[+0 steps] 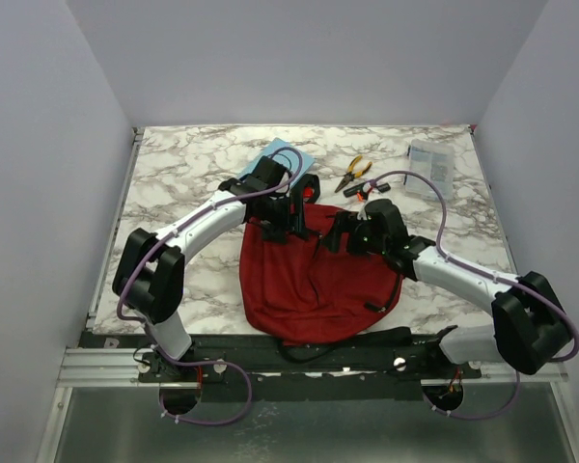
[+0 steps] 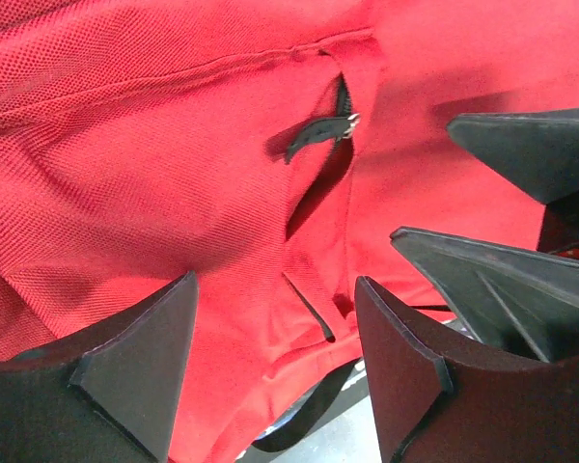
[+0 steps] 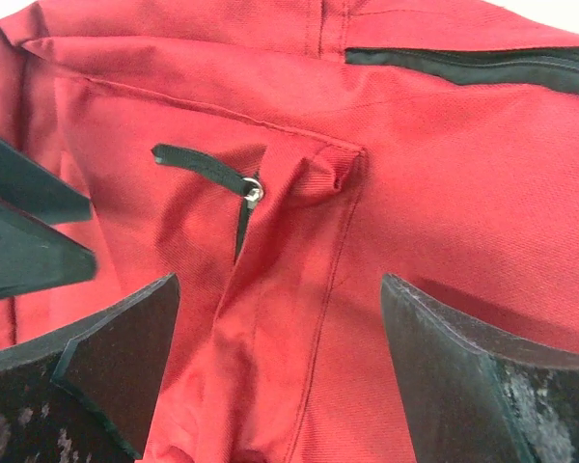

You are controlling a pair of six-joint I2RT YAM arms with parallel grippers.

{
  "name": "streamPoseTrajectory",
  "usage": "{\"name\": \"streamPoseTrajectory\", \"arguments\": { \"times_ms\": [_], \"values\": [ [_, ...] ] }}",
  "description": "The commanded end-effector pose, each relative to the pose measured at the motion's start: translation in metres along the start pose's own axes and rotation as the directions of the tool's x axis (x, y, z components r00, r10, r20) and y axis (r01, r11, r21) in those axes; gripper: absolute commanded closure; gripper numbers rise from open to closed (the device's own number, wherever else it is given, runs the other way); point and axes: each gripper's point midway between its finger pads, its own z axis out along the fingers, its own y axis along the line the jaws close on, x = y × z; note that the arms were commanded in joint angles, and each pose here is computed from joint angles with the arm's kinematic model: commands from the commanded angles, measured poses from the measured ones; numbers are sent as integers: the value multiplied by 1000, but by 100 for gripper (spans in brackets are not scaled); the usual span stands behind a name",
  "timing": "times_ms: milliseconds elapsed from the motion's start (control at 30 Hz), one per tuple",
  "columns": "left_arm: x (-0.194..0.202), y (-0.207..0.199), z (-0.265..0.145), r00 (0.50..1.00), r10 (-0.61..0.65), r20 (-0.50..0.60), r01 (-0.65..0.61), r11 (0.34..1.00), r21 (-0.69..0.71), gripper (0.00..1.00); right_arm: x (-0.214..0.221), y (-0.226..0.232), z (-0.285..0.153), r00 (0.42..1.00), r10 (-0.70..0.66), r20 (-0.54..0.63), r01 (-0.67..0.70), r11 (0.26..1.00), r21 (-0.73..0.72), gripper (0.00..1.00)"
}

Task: Pack the student bag
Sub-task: Unzip the student bag at the center of the board.

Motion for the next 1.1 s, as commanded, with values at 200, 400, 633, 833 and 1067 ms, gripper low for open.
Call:
{"name": "streamPoseTrajectory", "arguments": {
  "times_ms": [200, 400, 633, 833, 1067],
  "values": [
    [15, 25, 29, 996, 0, -93, -4, 999, -46, 32, 16, 24, 29, 995, 53, -89, -66, 986, -153, 26],
    [17, 33, 40, 994, -20, -110, 12, 997, -70, 44, 30, 16, 44, 991, 36, -126, -55, 987, -148, 43],
    [19, 33, 49, 990, -30, -141, 23, 998, -55, 68, 45, -14, 42, 989, 9, -149, -12, 1000, -16, 83],
    [13, 29, 51, 988, -42, -149, 38, 999, -31, 80, 42, -29, 34, 990, -43, -133, 50, 997, 50, 99],
    [12, 20, 45, 988, -32, -152, 35, 999, 15, 100, 30, -39, 31, 981, -106, -161, 128, 983, 132, 99]
  ]
}}
